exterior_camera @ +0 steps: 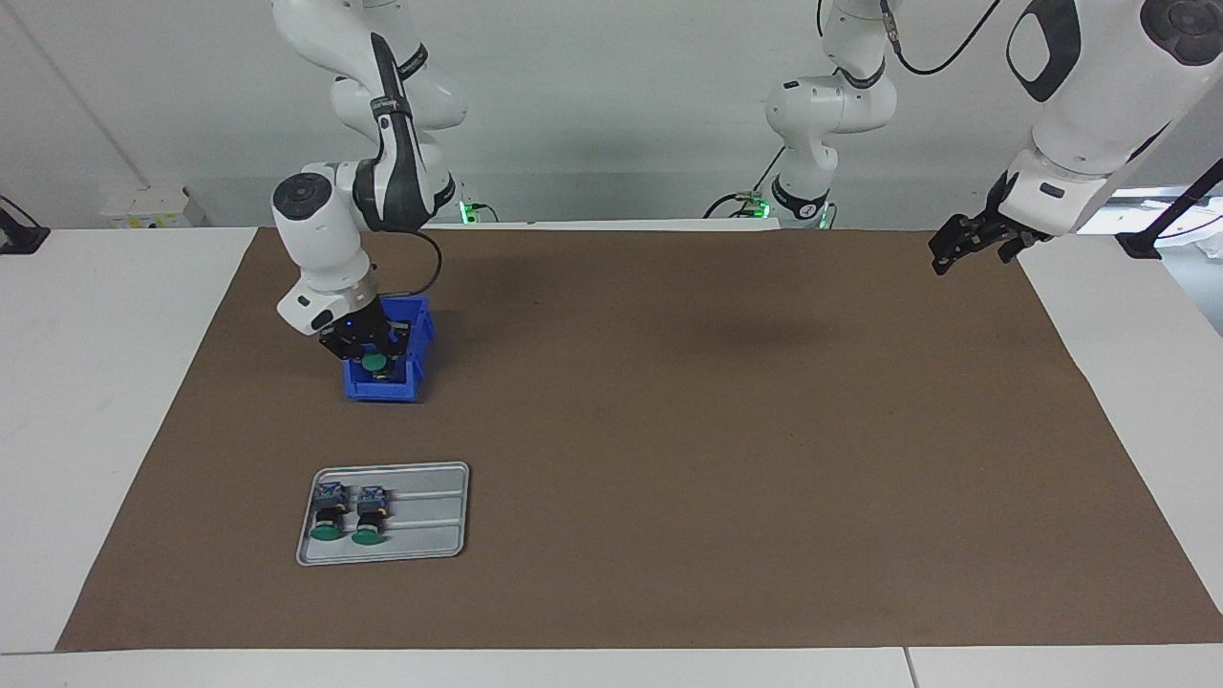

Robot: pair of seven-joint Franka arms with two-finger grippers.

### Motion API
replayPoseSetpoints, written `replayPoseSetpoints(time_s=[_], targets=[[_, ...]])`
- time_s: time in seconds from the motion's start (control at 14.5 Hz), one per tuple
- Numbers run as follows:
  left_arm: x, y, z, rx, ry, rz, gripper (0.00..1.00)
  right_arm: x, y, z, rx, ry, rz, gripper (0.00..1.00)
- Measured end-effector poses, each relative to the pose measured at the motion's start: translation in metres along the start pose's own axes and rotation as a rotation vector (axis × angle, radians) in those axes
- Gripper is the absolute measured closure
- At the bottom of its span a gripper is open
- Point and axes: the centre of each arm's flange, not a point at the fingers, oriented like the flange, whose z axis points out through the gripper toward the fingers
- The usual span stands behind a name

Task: Place and press button with both arms
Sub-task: 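Carry the button with the right gripper into the blue bin and release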

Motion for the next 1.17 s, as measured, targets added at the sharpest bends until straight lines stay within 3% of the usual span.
replayPoseSetpoints(time_s=[0.48,0.69,0.76,0.9,1.1,1.17], targets=[[0.0,0.001,0.001,0.001,-0.001,0.005,0.0,0.0,0.0,0.0,0.0,0.0,0.002,0.62],[0.0,0.002,0.005,0.002,-0.009,0.034,0.0,0.0,0.0,0.0,0.0,0.0,0.002,0.43],[0.001,0.002,0.006,-0.002,-0.009,0.039,0.0,0.001,0.0,-0.001,0.0,-0.003,0.002,0.42],[0.001,0.004,0.006,-0.023,-0.009,0.042,0.0,0.004,0.001,-0.008,0.001,-0.023,0.002,0.31],[0.001,0.003,0.006,-0.035,-0.007,0.039,0.0,0.011,0.001,-0.029,0.001,-0.058,0.002,0.3],[0.001,0.004,0.005,-0.037,-0.006,0.04,0.0,0.012,0.001,-0.035,0.001,-0.057,0.002,0.24]])
